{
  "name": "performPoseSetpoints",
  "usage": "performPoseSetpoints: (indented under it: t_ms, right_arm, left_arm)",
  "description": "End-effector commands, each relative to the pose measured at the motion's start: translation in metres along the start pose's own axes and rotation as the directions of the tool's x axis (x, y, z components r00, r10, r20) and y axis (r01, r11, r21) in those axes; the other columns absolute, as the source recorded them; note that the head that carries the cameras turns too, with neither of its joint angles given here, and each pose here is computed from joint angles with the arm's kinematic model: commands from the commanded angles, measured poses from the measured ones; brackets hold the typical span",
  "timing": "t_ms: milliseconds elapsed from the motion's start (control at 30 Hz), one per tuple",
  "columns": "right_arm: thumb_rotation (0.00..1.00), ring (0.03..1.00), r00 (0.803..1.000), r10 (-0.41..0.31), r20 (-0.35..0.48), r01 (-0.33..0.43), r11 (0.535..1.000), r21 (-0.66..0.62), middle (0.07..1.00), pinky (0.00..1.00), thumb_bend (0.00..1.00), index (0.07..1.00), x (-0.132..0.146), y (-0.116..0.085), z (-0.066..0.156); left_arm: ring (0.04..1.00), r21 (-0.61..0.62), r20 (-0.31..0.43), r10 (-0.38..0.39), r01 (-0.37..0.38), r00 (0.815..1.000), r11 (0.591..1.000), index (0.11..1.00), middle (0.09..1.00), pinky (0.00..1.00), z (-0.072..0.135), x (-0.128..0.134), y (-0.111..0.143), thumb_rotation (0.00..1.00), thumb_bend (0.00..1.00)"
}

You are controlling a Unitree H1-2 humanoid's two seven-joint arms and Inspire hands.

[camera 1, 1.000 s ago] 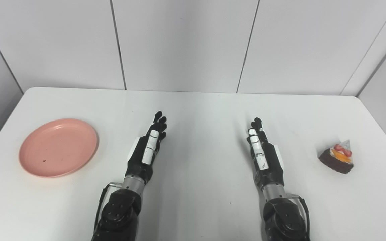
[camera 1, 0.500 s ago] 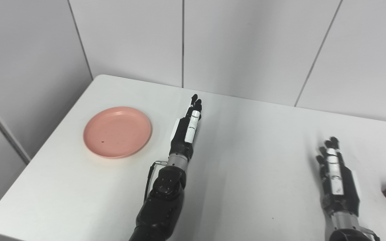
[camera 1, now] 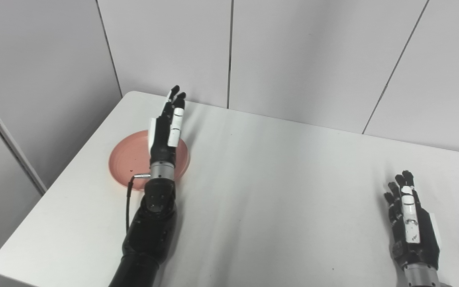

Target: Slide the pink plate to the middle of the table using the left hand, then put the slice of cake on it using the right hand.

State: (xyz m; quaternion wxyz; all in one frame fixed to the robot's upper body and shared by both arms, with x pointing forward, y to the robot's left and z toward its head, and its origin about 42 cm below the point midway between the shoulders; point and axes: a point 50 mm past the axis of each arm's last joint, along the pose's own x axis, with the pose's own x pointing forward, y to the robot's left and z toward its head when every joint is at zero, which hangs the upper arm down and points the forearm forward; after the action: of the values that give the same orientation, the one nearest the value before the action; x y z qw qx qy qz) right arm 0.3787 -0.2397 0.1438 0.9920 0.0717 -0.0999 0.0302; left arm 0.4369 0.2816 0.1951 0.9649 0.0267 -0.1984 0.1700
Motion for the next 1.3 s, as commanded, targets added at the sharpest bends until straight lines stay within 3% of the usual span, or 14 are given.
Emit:
performPoseSetpoints:
  t_ms: [0, 67, 100, 167, 300, 400, 500, 667, 967, 1133, 1267]
  right_arm:
    - [0.8, 1.0, 0.997, 0.005, 0.072, -0.005, 1.0, -0.001, 1.0, 1.0, 0.38, 1.0, 0.005, 0.004, 0.015]
    - [0.8, 1.0, 0.997, 0.002, 0.074, -0.002, 1.0, -0.003, 1.0, 1.0, 0.38, 1.0, 0.005, 0.004, 0.015]
    - [0.8, 1.0, 0.997, 0.001, 0.076, -0.001, 1.0, -0.005, 1.0, 1.0, 0.38, 1.0, 0.005, 0.005, 0.016]
    - [0.8, 1.0, 0.997, 0.001, 0.077, -0.001, 1.0, -0.001, 1.0, 1.0, 0.37, 1.0, 0.004, 0.006, 0.018]
    - [0.8, 1.0, 0.998, 0.003, 0.069, -0.004, 1.0, 0.009, 1.0, 1.0, 0.34, 1.0, 0.003, 0.007, 0.02]
    - [0.8, 1.0, 0.998, 0.001, 0.071, -0.002, 1.0, 0.01, 1.0, 1.0, 0.33, 1.0, 0.004, 0.007, 0.022]
    - [0.79, 1.0, 0.997, 0.006, 0.073, -0.007, 1.0, 0.011, 1.0, 1.0, 0.33, 1.0, 0.004, 0.007, 0.023]
    - [0.82, 1.0, 0.997, 0.006, 0.075, -0.005, 1.0, -0.004, 1.0, 1.0, 0.32, 1.0, 0.004, 0.008, 0.026]
    - [0.82, 1.0, 0.997, 0.003, 0.071, -0.003, 1.0, -0.003, 1.0, 1.0, 0.31, 1.0, 0.005, 0.009, 0.029]
    - [0.82, 1.0, 0.997, 0.005, 0.072, -0.006, 1.0, 0.013, 1.0, 1.0, 0.32, 1.0, 0.004, 0.01, 0.03]
    - [0.83, 1.0, 0.997, 0.004, 0.078, -0.004, 1.0, 0.006, 1.0, 1.0, 0.31, 1.0, 0.004, 0.01, 0.032]
  left_arm:
    - [0.816, -0.011, 0.11, 0.068, -0.067, 0.992, 0.998, 0.81, 0.811, 0.9, 0.028, 0.024, 0.015, 1.0, 0.83]
    - [0.801, -0.002, 0.126, 0.12, -0.121, 0.985, 0.993, 0.798, 0.798, 0.89, 0.03, 0.028, 0.03, 1.0, 0.83]
    - [0.776, 0.005, 0.133, 0.146, -0.148, 0.98, 0.989, 0.778, 0.778, 0.81, 0.03, 0.03, 0.037, 1.0, 0.81]
    - [0.758, 0.018, 0.131, 0.188, -0.192, 0.973, 0.981, 0.765, 0.761, 0.78, 0.031, 0.032, 0.051, 1.0, 0.79]
    - [0.717, 0.058, 0.123, 0.279, -0.288, 0.952, 0.956, 0.702, 0.703, 0.88, 0.03, 0.036, 0.079, 1.0, 0.77]
    - [0.644, 0.087, 0.123, 0.333, -0.344, 0.935, 0.935, 0.638, 0.639, 0.79, 0.025, 0.038, 0.096, 1.0, 0.74]
    - [0.633, 0.104, 0.108, 0.354, -0.365, 0.929, 0.925, 0.629, 0.628, 0.77, 0.02, 0.04, 0.112, 1.0, 0.74]
    - [0.632, 0.102, 0.058, 0.372, -0.376, 0.926, 0.921, 0.624, 0.619, 0.68, 0.013, 0.042, 0.138, 1.0, 0.76]
    - [0.643, 0.105, -0.031, 0.369, -0.365, 0.929, 0.925, 0.638, 0.641, 0.67, 0.004, 0.042, 0.16, 1.0, 0.79]
    - [0.684, 0.092, -0.124, 0.299, -0.289, 0.946, 0.953, 0.671, 0.679, 0.67, -0.008, 0.042, 0.164, 1.0, 0.8]
    - [0.734, 0.073, -0.181, 0.184, -0.174, 0.966, 0.982, 0.727, 0.727, 0.73, -0.015, 0.04, 0.161, 1.0, 0.85]
